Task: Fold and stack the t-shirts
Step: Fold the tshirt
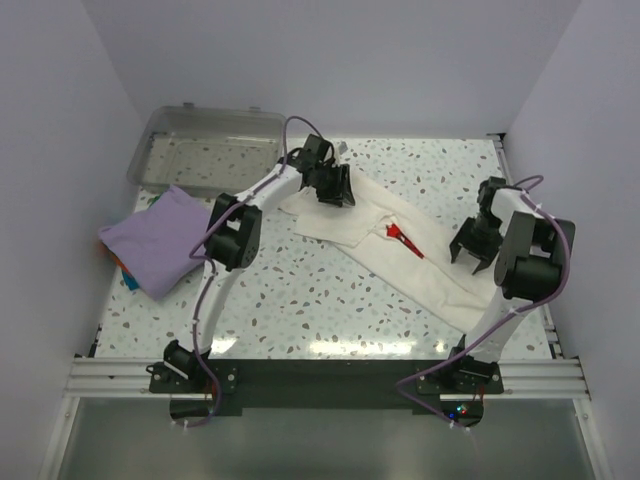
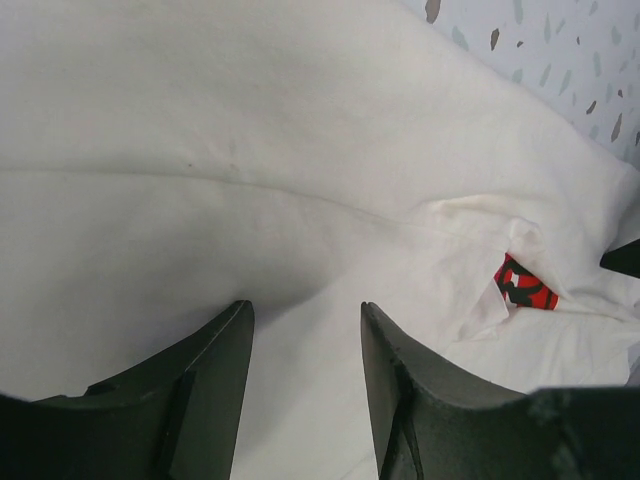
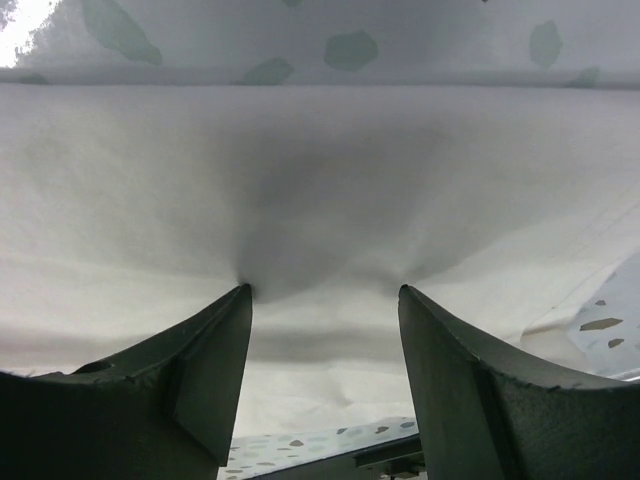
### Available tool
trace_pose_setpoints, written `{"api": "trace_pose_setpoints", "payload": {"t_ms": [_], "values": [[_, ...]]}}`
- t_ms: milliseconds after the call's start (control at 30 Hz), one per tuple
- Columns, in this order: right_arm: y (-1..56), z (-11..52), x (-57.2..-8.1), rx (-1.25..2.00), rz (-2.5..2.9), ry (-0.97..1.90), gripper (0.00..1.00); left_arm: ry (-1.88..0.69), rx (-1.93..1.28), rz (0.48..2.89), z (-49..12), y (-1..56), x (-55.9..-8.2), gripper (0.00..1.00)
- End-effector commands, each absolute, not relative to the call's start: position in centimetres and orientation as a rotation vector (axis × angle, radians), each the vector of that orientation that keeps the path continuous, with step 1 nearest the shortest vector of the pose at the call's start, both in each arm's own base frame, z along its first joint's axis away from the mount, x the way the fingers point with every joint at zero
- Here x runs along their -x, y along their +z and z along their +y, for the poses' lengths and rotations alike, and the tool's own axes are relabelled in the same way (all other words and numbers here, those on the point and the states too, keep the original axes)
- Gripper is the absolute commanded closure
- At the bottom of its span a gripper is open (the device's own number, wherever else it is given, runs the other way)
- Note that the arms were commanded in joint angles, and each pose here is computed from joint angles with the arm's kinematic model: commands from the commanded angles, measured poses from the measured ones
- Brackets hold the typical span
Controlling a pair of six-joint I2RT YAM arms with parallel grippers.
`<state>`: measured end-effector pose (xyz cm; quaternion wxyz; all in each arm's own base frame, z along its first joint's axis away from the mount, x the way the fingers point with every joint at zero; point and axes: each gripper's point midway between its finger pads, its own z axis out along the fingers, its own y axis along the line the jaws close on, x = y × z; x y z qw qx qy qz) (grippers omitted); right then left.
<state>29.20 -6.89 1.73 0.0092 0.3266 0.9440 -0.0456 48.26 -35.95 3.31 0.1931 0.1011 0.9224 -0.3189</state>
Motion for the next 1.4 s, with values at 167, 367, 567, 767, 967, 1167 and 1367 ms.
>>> {"api": "trace_pose_setpoints", "payload": {"t_ms": [167, 367, 567, 767, 967, 1167, 1367], "values": [[6.1, -6.5, -30.1, -0.87, 2.898, -0.044, 0.36, -0.938, -0.267, 2.405, -35.4, 7.5, -50.7, 0.46], [3.9, -5.7, -28.1, -0.855, 2.989, -0.019, 0.4, -0.965, -0.069, 2.415, -33.7, 10.7, -47.5, 0.45], [1.3, -3.8, -26.7, -0.905, 3.066, 0.095, 0.4, -1.04, -0.011, 2.511, -33.4, 6.4, -44.7, 0.45], [0.1, -2.4, -24.8, -0.959, 3.145, 0.12, 0.4, -1.016, -0.017, 2.563, -33.3, 2.2, -46.4, 0.45], [0.4, -1.2, -22.9, -0.971, 3.18, 0.125, 0.4, -1.051, 0.016, 2.491, -33.0, 0.7, -49.6, 0.45], [0.9, 1.7, -22.0, -0.977, 3.17, 0.171, 0.4, -1.147, -0.006, 2.432, -34.2, -0.3, -52.0, 0.45], [1.5, 4.6, -21.6, -0.931, 3.165, 0.216, 0.39, -1.152, 0.037, 2.392, -33.6, 0.0, -53.8, 0.45]]}}
